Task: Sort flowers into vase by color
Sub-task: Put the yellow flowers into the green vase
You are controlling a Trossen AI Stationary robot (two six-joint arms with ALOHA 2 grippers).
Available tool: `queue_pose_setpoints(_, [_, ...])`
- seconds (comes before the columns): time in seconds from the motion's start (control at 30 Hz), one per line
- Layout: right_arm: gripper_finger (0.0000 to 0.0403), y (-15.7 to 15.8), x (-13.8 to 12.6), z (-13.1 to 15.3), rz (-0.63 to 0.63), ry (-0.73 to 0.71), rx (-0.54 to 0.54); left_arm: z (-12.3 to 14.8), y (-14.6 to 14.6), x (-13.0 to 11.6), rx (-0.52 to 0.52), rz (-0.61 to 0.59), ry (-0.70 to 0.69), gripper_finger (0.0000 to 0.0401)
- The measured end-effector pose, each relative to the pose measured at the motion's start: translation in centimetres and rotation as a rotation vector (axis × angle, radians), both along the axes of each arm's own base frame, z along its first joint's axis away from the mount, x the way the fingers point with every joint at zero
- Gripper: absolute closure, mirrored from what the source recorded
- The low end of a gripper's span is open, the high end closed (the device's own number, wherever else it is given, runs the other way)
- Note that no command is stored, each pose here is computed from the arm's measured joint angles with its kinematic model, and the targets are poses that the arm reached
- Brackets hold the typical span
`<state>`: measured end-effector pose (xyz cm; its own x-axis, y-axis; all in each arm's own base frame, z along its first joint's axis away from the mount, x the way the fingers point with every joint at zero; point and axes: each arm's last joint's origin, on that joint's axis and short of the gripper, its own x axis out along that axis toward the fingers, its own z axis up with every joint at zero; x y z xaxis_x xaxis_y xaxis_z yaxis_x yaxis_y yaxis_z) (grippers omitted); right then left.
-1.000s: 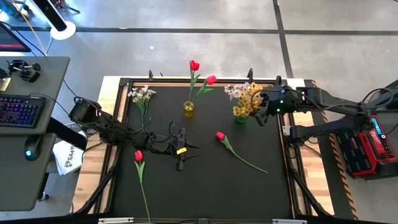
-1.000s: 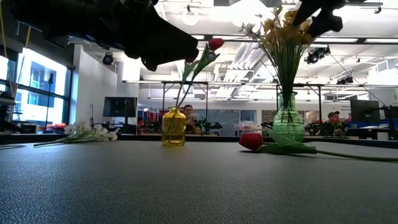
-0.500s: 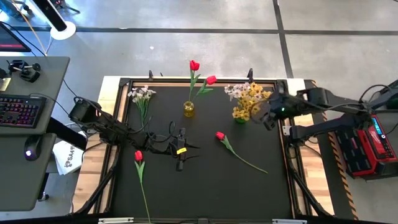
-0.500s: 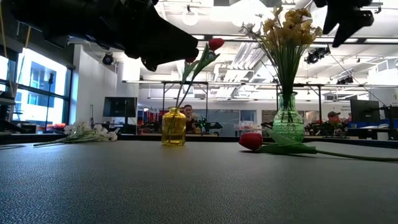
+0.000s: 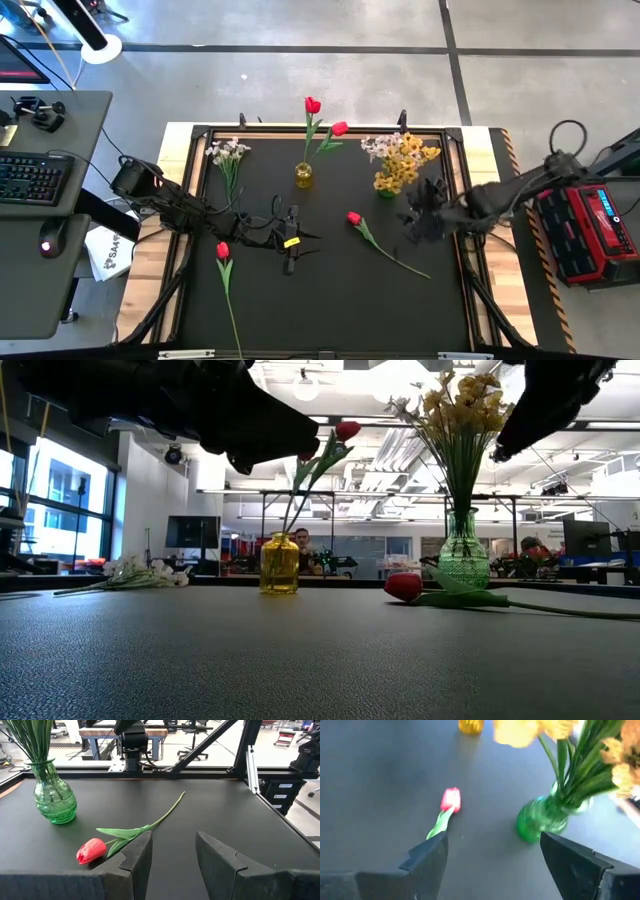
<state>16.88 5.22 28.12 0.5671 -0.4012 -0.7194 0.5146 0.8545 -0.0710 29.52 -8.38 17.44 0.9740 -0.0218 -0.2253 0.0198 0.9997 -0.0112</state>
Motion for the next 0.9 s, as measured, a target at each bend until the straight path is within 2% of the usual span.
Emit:
queue_pose_setpoints(0.27, [0.0100,2.9,0.3,-3.0,-0.099,-0.164,-0.350,0.0,0.0,0.0,0.000,0.000,0.000,0.0262])
queue_pose_setpoints(0.43, [0.0110,2.4,1.8,-4.9,-0.257,-0.245,-0.443,0.0,0.0,0.0,0.000,0.000,-0.001,0.0262])
queue_pose_setpoints(0.53, [0.0140,1.4,2.6,-5.3,-0.353,-0.267,-0.453,0.0,0.0,0.0,0.000,0.000,-0.001,0.0262])
queue_pose_setpoints(0.67, [0.0202,-0.1,3.2,-5.4,-0.430,-0.248,-0.444,0.0,0.0,0.0,0.000,0.001,-0.001,0.0262])
queue_pose_setpoints(0.9, [0.0313,-1.2,3.8,-5.1,-0.466,-0.250,-0.460,0.0,0.0,0.0,0.000,0.001,-0.001,0.0262])
